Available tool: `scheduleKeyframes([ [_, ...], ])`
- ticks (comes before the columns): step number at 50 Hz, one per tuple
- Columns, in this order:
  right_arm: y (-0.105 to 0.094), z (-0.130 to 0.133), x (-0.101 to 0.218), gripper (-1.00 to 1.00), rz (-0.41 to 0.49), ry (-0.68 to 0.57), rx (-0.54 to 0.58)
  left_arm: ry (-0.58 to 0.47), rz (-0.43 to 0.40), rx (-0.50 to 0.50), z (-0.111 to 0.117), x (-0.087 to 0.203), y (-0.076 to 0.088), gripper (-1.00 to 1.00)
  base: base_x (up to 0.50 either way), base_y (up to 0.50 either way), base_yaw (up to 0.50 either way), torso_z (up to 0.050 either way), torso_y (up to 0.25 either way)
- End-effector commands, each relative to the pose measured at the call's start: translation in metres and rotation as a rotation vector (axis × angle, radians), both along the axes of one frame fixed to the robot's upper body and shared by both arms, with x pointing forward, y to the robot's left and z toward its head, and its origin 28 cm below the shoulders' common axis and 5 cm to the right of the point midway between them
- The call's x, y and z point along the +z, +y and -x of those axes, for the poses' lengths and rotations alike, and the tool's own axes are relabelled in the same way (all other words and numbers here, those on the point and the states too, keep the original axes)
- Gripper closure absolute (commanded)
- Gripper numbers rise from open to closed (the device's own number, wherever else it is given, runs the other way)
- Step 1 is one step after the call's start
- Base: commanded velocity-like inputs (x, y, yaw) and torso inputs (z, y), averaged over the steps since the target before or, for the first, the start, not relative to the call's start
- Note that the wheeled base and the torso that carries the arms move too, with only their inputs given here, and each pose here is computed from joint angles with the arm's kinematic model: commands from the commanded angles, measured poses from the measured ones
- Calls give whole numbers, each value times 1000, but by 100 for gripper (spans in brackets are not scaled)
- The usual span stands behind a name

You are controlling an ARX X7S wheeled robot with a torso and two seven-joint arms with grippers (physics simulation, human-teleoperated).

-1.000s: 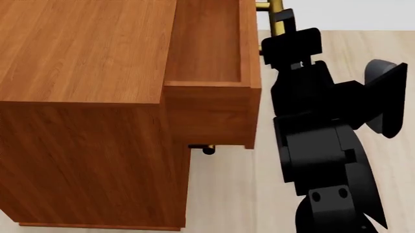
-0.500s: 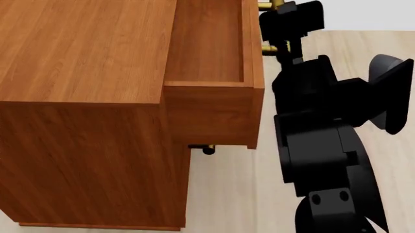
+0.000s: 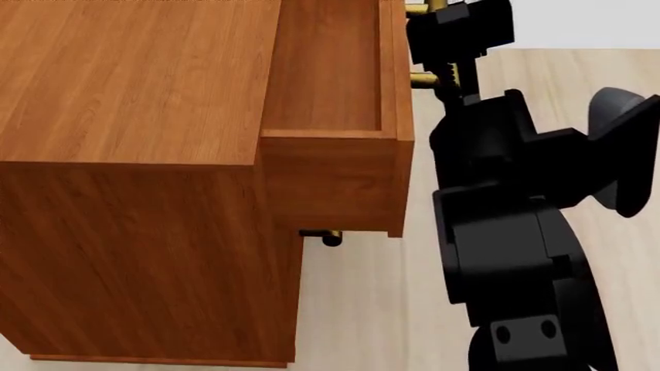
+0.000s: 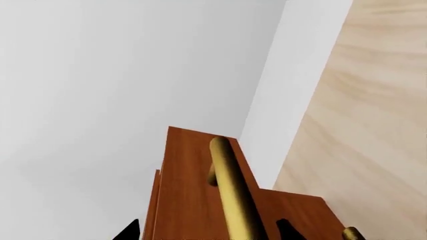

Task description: Close the bottom drawer of the cabinet and open the top drawer.

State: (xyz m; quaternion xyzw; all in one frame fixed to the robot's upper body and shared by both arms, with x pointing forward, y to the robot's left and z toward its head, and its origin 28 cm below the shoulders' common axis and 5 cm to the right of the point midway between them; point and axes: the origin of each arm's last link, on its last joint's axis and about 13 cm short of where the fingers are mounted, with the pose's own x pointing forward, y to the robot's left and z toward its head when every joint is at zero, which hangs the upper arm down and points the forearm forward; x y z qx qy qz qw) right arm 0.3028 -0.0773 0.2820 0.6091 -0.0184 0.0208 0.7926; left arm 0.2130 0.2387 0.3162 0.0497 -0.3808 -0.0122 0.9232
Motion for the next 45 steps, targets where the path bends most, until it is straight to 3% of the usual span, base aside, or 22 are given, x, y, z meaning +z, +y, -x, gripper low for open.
scheduleKeyframes([
  [1, -3, 8, 16, -100, -2, -130, -10, -1, -1, -1, 0, 0, 0, -100, 0, 0, 0, 0, 0],
  [45, -10, 4, 4, -100, -7, -48, -90, -2, 2, -2, 2, 1, 0, -100, 0, 0, 0, 1, 2],
])
